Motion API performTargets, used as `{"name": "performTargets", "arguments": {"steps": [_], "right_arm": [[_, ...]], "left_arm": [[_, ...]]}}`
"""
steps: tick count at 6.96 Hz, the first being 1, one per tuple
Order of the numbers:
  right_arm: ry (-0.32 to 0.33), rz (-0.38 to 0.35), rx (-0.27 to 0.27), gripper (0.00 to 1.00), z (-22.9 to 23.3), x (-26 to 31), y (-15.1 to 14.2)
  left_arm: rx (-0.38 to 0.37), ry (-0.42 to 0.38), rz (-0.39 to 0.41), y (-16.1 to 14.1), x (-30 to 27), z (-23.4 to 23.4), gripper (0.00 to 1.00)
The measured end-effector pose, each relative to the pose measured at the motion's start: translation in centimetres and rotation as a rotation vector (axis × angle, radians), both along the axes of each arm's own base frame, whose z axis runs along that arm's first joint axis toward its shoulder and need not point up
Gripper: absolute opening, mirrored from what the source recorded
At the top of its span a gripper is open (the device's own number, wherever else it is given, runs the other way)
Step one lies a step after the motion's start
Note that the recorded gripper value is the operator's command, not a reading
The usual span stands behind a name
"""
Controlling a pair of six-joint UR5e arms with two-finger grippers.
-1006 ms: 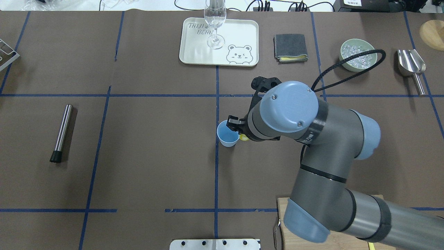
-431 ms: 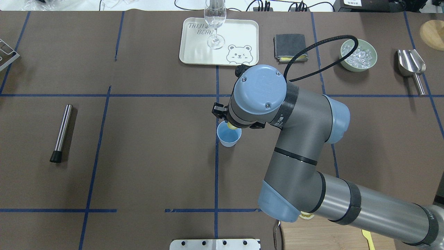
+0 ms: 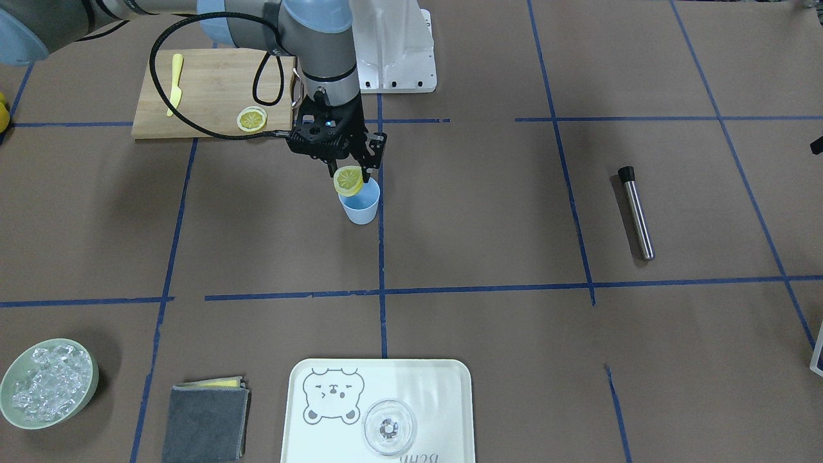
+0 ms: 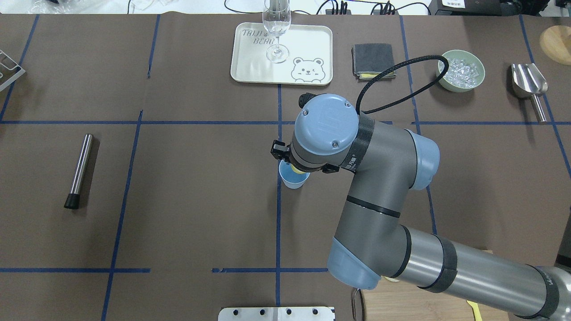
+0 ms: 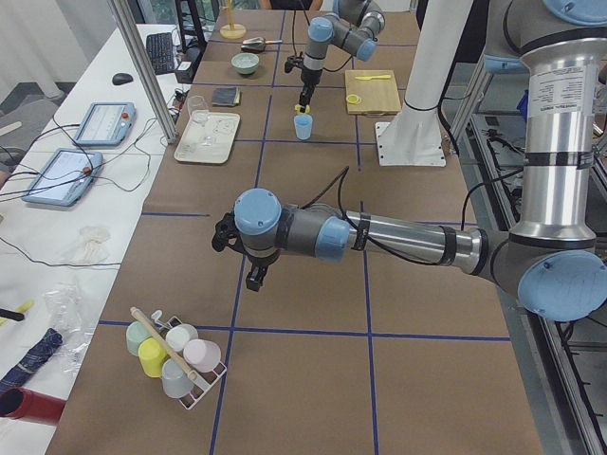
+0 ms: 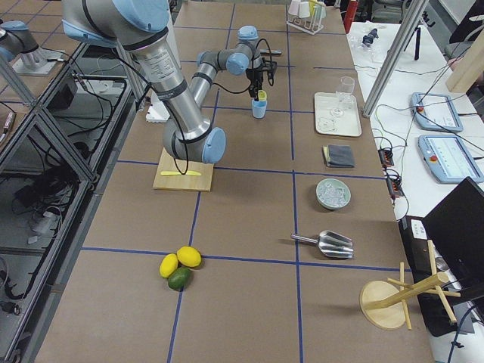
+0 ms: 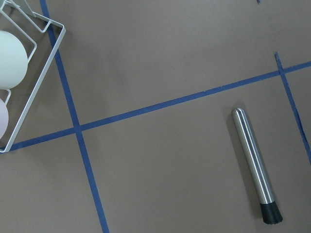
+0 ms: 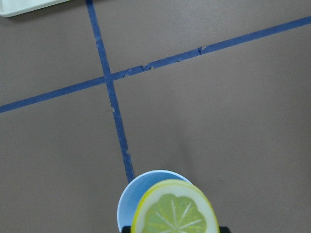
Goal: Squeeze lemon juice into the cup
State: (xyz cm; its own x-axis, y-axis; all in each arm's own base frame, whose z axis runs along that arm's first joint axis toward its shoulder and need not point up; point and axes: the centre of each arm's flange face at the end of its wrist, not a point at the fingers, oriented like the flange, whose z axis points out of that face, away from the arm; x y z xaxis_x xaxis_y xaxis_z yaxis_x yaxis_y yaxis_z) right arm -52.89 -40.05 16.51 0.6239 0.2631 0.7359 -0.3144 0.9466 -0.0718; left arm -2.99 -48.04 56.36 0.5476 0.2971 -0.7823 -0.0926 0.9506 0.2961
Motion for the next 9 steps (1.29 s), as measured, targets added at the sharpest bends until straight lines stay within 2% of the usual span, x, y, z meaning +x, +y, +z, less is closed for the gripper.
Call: {"name": "performTargets", "arguments": {"steps": [1,4,5,7,9], "right_arm": [[0.003,-0.006,-0.001,0.9,0.1,-0.4,0.3],[0.004,-0.011,0.0,0.91,0.1,-0.6,0.5],[-0.005,-0.01,0.004,0.97,-0.2,-0.1,0.5],[-0.051,0.003,-0.006,1.0,0.1,5.0,-0.7],[-0.066,0.0,-0.029,1.0,3.5,13.0,-3.0]], "left_arm": [[0.001,0.0,0.0,0.0,0.0,0.0,1.0],[-0.003,0.0,-0.001,0.0,0.0,0.0,1.0],[-0.007,0.001,0.001,-0.3,0.6,0.0,1.0],[-0.075,-0.007,-0.044,-2.1,6.5,-0.9,0.96],[-0.123,-0.074,-0.119,-2.9,16.6,-1.4,0.94]]}}
